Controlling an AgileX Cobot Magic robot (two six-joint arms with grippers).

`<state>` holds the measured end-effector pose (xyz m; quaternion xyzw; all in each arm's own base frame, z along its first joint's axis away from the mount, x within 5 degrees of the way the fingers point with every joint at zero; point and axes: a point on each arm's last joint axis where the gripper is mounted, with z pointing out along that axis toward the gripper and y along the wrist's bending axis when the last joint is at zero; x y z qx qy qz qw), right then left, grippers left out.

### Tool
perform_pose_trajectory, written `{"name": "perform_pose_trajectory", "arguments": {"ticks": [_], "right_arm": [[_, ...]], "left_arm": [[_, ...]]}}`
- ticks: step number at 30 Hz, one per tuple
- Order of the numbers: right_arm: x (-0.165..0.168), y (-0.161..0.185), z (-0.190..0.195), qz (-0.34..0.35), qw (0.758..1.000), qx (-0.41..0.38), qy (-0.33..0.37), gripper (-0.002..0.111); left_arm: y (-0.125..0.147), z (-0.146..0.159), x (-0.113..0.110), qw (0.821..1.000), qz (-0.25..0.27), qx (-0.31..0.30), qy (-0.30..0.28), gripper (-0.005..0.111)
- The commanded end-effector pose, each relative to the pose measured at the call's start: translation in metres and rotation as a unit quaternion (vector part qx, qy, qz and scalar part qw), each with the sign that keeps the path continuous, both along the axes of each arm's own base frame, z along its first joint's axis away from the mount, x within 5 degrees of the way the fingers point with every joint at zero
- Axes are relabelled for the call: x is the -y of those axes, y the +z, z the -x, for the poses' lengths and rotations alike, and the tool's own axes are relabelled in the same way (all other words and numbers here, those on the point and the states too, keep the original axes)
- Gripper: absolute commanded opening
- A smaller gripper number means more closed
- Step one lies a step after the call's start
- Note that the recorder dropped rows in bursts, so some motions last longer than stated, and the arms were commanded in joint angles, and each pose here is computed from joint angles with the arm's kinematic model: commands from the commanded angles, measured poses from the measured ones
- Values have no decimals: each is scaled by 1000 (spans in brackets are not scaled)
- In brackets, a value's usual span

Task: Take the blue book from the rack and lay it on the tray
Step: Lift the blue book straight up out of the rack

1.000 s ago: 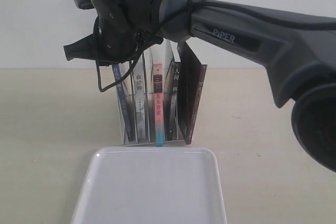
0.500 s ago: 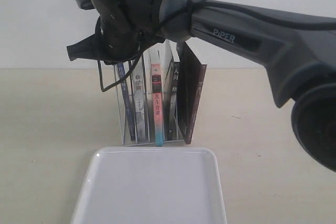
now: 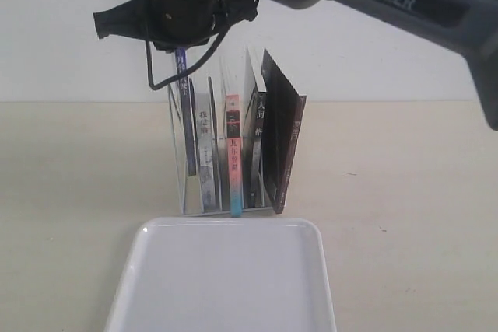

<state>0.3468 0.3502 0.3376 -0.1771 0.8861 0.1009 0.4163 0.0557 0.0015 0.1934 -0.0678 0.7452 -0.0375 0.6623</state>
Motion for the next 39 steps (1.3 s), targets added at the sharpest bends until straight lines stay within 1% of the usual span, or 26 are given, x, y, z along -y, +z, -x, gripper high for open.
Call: {"name": "perform_pose_trajectory", "arguments": {"ticks": [1, 24, 27, 31, 39], "right_arm": [[13, 36, 9, -22, 999, 34, 0, 0], [82, 143, 68, -64, 995, 81, -14, 0], [91, 153, 76, -69, 994, 82, -14, 0], [103, 163, 85, -59, 995, 84, -13, 0], [121, 172, 99, -38, 997, 69, -22, 0]], "left_arm": [[2, 0, 0, 1000, 10, 4, 2, 4], [2, 0, 0, 1000, 10, 4, 2, 4], [2, 0, 0, 1000, 10, 4, 2, 4], [2, 0, 0, 1000, 10, 4, 2, 4], [2, 0, 0, 1000, 10, 4, 2, 4]]}}
